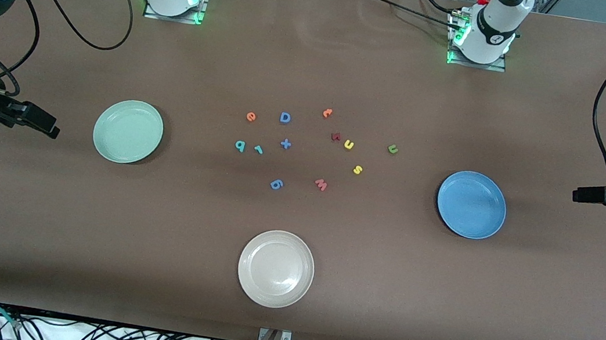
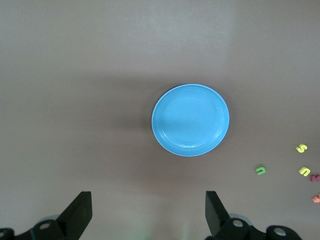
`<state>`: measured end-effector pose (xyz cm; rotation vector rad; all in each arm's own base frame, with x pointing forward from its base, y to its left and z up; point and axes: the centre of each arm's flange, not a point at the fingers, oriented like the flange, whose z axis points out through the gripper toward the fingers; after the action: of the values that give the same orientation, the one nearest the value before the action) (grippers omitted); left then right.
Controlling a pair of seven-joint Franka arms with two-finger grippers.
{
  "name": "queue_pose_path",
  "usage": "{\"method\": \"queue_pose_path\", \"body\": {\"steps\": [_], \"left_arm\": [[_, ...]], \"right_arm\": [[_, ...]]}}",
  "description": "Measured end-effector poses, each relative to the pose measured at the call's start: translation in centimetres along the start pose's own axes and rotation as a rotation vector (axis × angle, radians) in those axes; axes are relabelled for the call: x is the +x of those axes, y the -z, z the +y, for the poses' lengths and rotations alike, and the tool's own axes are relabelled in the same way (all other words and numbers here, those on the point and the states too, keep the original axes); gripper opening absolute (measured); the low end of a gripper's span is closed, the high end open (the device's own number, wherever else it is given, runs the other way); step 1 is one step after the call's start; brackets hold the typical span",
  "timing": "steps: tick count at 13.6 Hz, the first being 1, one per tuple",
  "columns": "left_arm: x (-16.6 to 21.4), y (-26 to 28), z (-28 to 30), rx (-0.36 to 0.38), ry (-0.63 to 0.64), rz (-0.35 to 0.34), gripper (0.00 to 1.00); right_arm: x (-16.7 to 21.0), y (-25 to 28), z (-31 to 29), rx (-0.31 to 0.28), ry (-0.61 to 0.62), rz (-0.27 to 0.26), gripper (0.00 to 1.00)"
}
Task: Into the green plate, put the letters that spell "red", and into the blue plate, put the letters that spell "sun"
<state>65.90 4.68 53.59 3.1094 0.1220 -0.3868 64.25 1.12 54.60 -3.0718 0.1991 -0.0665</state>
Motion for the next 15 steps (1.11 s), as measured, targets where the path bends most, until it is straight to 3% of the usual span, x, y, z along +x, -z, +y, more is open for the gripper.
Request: {"method": "queue_pose_path", "body": {"steps": [7,15], "left_arm": [[-5.2,5.1,4.4,-0.001,-0.076,0.084,1.0],[-9.7,5.4,6.3,-0.007,-0.115,0.158,1.0]], "right_arm": [[0.0,0.0,0.0,0.0,-0.001,0.0,1.0],[0.0,0.0,0.0,0.0,-0.002,0.0,1.0]]}}
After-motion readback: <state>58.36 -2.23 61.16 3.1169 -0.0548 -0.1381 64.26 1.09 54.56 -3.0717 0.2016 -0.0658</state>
